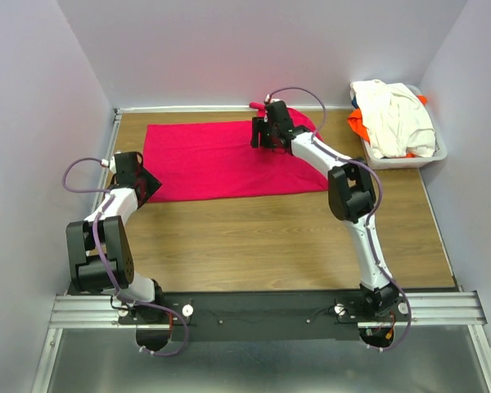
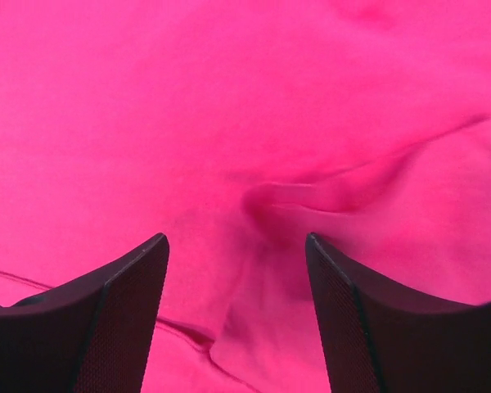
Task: Fold and stack the t-shirts
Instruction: Fold the tshirt
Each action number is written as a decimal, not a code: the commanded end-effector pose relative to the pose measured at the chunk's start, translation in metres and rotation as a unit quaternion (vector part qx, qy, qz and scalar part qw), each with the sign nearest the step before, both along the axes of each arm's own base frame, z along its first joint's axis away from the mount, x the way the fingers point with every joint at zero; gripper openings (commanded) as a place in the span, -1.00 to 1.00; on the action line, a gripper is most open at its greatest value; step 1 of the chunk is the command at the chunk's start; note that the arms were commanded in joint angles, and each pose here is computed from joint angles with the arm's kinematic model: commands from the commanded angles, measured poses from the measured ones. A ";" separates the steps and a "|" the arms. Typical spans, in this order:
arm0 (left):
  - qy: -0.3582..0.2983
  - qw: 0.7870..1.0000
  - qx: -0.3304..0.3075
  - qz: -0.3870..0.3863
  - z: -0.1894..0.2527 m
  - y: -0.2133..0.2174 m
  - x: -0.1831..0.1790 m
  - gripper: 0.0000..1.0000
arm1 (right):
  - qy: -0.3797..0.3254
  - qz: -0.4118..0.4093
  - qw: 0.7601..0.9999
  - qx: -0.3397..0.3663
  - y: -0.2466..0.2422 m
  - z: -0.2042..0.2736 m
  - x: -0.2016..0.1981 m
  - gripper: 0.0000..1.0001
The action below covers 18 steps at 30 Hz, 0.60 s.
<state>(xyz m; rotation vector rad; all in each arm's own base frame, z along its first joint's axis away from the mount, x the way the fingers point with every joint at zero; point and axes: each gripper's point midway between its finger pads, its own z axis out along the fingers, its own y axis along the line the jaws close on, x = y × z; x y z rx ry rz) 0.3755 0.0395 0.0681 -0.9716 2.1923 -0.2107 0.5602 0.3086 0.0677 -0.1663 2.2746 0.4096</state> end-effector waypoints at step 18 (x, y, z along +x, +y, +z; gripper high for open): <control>-0.019 1.000 0.003 0.006 0.022 0.009 0.014 0.04 | -0.013 -0.108 0.994 0.011 -0.110 0.026 0.044 -0.14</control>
